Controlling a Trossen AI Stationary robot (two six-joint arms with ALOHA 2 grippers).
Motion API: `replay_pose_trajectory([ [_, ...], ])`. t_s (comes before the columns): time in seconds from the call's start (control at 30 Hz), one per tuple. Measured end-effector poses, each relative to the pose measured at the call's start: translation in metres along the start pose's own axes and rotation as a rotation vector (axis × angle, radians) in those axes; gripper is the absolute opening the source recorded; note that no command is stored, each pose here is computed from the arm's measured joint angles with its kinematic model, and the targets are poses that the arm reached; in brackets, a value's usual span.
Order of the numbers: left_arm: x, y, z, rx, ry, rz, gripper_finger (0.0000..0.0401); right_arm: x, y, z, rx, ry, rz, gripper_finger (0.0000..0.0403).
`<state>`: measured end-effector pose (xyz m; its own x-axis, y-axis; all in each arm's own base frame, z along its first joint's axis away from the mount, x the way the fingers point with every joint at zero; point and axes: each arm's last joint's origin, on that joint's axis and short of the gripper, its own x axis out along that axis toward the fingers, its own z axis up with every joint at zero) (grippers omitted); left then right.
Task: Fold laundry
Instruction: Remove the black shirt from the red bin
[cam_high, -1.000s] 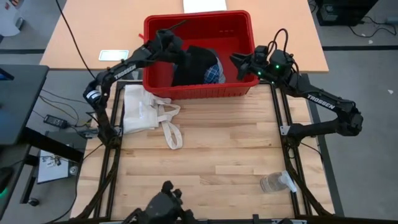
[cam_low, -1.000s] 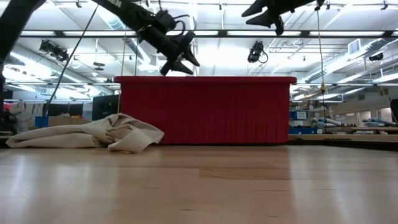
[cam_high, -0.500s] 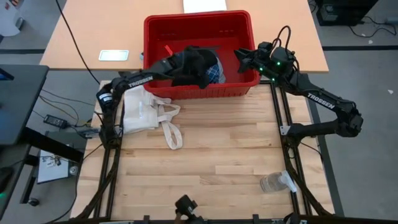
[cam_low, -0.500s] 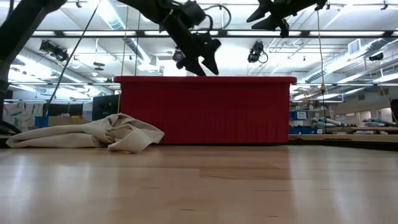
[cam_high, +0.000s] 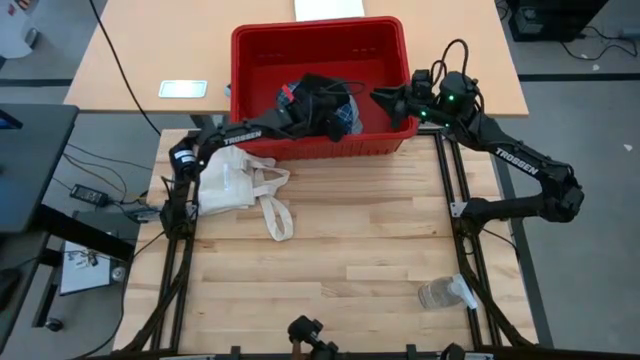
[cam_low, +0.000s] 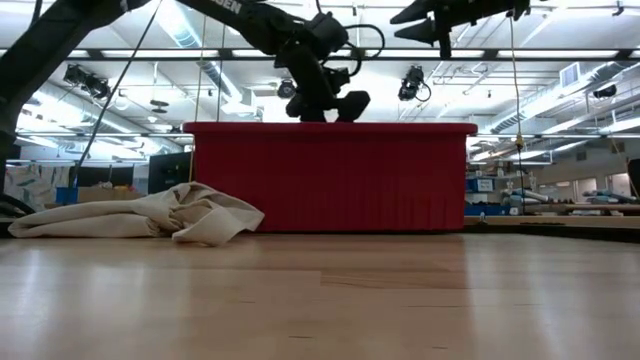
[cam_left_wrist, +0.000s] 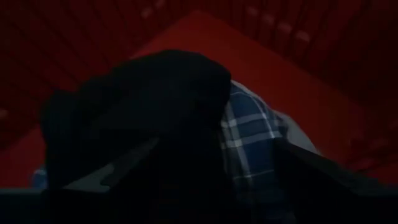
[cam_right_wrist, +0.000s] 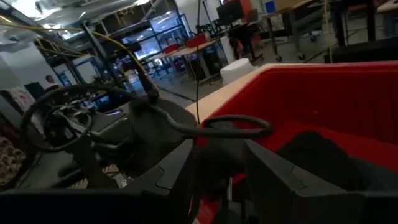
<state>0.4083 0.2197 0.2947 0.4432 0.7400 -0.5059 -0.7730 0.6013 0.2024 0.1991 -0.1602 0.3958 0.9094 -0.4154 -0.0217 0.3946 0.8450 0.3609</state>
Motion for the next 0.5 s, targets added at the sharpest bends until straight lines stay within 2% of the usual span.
replay_pose_trajectory([
  [0.13,0.013,-0.003,-0.009,-0.051,0.04,-0.03,0.0305,0.0,0.003,0.0,-0.045,-0.002,0.039,0.0145],
  [0.27,0.024,0.0,-0.014,-0.066,0.06,-0.058,0.0305,0.0,0.006,-0.001,-0.043,0.034,0.139,0.0145],
  [0.33,0.028,0.006,-0.015,-0.158,0.077,-0.055,0.0305,0.0,0.008,-0.001,-0.03,0.052,0.187,0.0145],
  [0.43,0.039,0.02,-0.015,-0.384,0.077,-0.074,0.0304,0.0,0.011,-0.002,-0.025,0.066,0.227,0.0145],
  [0.5,0.042,0.026,-0.018,-0.455,0.117,-0.124,0.0301,0.001,0.014,-0.003,-0.026,0.07,0.24,0.0145],
])
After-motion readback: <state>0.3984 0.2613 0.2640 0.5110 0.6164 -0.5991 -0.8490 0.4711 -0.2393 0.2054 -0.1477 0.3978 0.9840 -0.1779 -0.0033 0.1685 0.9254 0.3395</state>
